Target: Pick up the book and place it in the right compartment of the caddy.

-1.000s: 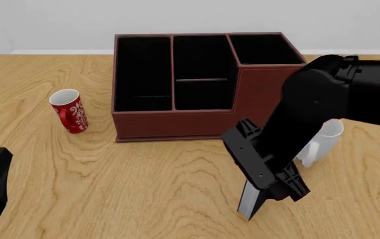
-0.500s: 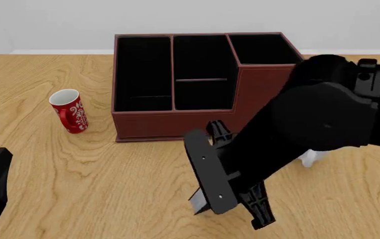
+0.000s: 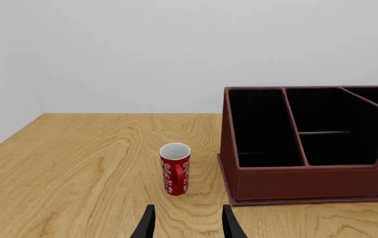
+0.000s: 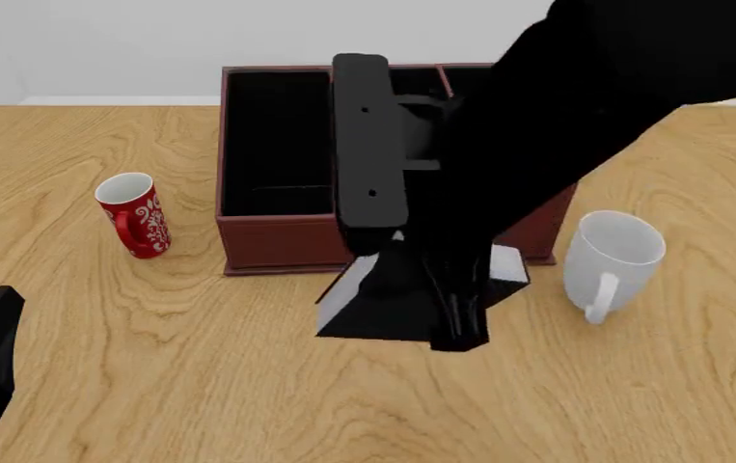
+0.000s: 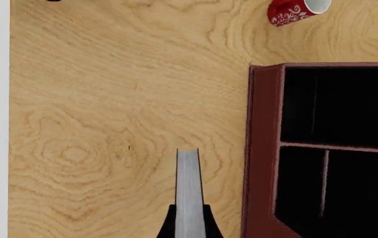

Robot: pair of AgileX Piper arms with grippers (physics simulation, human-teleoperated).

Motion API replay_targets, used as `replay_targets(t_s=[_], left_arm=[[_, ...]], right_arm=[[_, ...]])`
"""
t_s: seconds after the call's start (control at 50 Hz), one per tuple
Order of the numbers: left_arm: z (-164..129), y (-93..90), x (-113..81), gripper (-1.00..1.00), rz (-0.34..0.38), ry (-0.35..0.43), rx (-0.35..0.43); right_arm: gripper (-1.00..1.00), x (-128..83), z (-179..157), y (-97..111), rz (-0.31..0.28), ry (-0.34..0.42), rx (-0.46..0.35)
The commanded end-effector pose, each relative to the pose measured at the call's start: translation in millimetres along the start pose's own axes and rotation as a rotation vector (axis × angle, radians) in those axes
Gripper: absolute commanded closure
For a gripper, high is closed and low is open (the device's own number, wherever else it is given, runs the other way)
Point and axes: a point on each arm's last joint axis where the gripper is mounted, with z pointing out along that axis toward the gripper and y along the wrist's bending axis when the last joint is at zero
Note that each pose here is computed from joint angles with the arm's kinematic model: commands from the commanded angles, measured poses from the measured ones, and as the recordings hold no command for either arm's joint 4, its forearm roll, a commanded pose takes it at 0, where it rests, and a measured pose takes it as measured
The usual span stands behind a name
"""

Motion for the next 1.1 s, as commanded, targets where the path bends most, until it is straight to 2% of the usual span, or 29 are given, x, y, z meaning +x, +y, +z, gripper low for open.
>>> replay_targets(t_s=[0.02, 0.06, 0.08, 0.12, 0.16, 0.2, 0.22, 0.26, 0.38, 0.46, 0.5, 0.54, 0.62, 0.68, 0.74, 0.78, 0.82, 0.84, 0.88, 0.9, 0.96, 0.98, 1.02, 1.1], left_arm=[[0.0, 0.0, 0.0, -1.00, 0.000, 0.000, 0.000], [0.0, 0.0, 0.0, -1.00, 0.000, 0.000, 0.000], [0.0, 0.0, 0.0, -1.00, 0.000, 0.000, 0.000], [0.0, 0.0, 0.0, -1.00, 0.000, 0.000, 0.000], [0.0, 0.0, 0.0, -1.00, 0.000, 0.000, 0.000], [0.0, 0.0, 0.0, -1.00, 0.000, 0.000, 0.000], [0.0, 0.0, 0.0, -1.00, 0.000, 0.000, 0.000], [0.0, 0.0, 0.0, -1.00, 0.000, 0.000, 0.000], [0.0, 0.0, 0.0, -1.00, 0.000, 0.000, 0.000], [0.0, 0.0, 0.0, -1.00, 0.000, 0.000, 0.000], [0.0, 0.0, 0.0, -1.00, 0.000, 0.000, 0.000], [0.0, 0.0, 0.0, -1.00, 0.000, 0.000, 0.000], [0.0, 0.0, 0.0, -1.00, 0.000, 0.000, 0.000], [0.0, 0.0, 0.0, -1.00, 0.000, 0.000, 0.000], [0.0, 0.0, 0.0, -1.00, 0.000, 0.000, 0.000], [0.0, 0.0, 0.0, -1.00, 0.000, 0.000, 0.000], [0.0, 0.0, 0.0, -1.00, 0.000, 0.000, 0.000], [0.0, 0.0, 0.0, -1.00, 0.000, 0.000, 0.000], [0.0, 0.0, 0.0, -1.00, 0.000, 0.000, 0.000], [0.0, 0.0, 0.0, -1.00, 0.000, 0.000, 0.000], [0.0, 0.0, 0.0, -1.00, 0.000, 0.000, 0.000], [0.0, 0.0, 0.0, -1.00, 0.000, 0.000, 0.000], [0.0, 0.0, 0.0, -1.00, 0.000, 0.000, 0.000], [0.0, 0.0, 0.0, -1.00, 0.000, 0.000, 0.000]], right_arm=[[1.00, -19.0, -37.6, -7.0, 0.169, -0.058, 0.028], [1.00, -16.2, -37.1, -3.6, 0.151, -0.052, 0.022], [1.00, -19.3, -42.0, -4.6, 0.183, -0.070, 0.031], [1.00, -15.1, -38.0, -8.1, 0.184, -0.052, 0.032], [1.00, -17.1, -42.3, -12.2, 0.226, -0.068, 0.045], [1.00, -16.2, -43.1, -11.5, 0.221, -0.068, 0.046], [1.00, -18.9, -46.3, -13.9, 0.261, -0.082, 0.053], [1.00, -17.1, -46.5, -16.4, 0.266, -0.079, 0.059], [1.00, -25.4, -60.9, -7.1, 0.325, -0.134, 0.055], [1.00, -27.2, -64.6, -2.5, 0.336, -0.147, 0.049], [1.00, -26.4, -70.5, -10.6, 0.362, -0.163, 0.073], [1.00, -26.2, -70.5, -7.1, 0.355, -0.162, 0.066], [1.00, -18.9, -72.9, -22.9, 0.398, -0.158, 0.106], [1.00, -21.4, -77.1, -20.3, 0.401, -0.174, 0.105], [1.00, -15.6, -76.8, -30.3, 0.411, -0.162, 0.130], [1.00, -8.1, -77.7, -43.4, 0.425, -0.150, 0.164], [1.00, -5.9, -77.4, -45.9, 0.433, -0.145, 0.169], [1.00, -0.5, -82.8, -59.7, 0.458, -0.149, 0.210], [1.00, -0.3, -82.1, -57.1, 0.446, -0.146, 0.204], [1.00, -0.9, -91.0, -62.7, 0.460, -0.170, 0.231], [1.00, 2.1, -93.2, -67.3, 0.456, -0.167, 0.248], [1.00, 2.0, -98.5, -71.5, 0.478, -0.183, 0.266], [1.00, 4.2, -95.1, -70.6, 0.458, -0.167, 0.260], [1.00, 3.5, -101.7, -73.5, 0.472, -0.186, 0.278]])
